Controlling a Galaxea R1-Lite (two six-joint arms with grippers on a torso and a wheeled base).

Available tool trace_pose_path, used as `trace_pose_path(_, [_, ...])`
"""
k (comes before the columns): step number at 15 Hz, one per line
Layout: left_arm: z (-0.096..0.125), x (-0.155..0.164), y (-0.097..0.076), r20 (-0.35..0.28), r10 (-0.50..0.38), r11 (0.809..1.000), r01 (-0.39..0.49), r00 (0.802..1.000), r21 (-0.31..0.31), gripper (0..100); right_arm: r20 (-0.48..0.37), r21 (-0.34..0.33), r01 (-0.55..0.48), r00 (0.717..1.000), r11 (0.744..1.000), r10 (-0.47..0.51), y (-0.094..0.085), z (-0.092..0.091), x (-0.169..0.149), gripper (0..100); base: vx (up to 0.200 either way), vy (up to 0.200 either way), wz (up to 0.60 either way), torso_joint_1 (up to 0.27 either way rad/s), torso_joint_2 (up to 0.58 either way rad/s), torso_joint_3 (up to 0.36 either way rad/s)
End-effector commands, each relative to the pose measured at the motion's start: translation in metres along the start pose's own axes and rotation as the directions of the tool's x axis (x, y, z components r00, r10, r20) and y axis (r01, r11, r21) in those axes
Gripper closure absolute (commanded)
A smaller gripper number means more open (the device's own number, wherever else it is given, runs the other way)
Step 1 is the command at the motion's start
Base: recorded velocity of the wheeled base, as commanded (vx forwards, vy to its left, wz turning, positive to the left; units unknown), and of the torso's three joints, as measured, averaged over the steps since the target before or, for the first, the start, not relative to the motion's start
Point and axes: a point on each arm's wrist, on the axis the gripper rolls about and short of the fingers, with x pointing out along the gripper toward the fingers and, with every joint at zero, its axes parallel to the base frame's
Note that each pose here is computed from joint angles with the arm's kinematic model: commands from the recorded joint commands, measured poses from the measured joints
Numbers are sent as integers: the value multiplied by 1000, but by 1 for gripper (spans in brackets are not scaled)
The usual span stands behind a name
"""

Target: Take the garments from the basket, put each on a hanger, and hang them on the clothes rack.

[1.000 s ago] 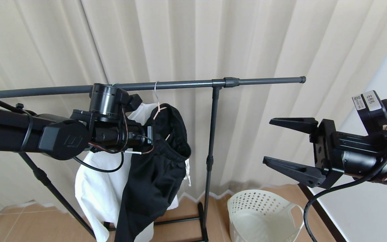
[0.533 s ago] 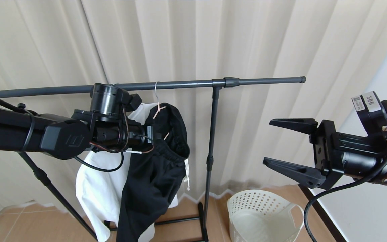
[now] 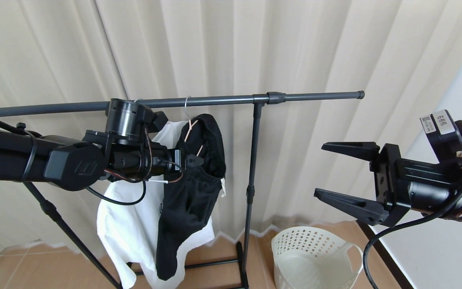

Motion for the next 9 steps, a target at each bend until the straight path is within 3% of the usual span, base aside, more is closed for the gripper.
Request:
trace_pose_path(1, [1, -2, -1, 7, -1, 1000, 1, 1000, 0, 0, 0, 0, 0, 1000, 1000, 0, 0, 0, 0, 0, 0, 0, 0, 0, 0, 0])
trace_pose_path(5, [1, -6, 1, 10, 5, 1000, -5, 1000, -3, 0, -3, 3, 4, 1000, 1000, -4, -1, -1, 0, 0, 0, 0, 0, 0, 0, 0])
trace_pose_path(7, [0, -31, 0, 41, 36, 999, -36, 999, 1, 0, -27, 7, 143, 989, 990, -143, -9, -2, -9, 0, 0, 0, 0, 0, 0, 0])
trace_pose_path(9, [-9, -57, 3, 53, 53, 999, -52, 997, -4, 0, -64, 25, 258, 964, 966, -256, -3, -7, -20, 0, 0, 0, 0, 0, 0, 0])
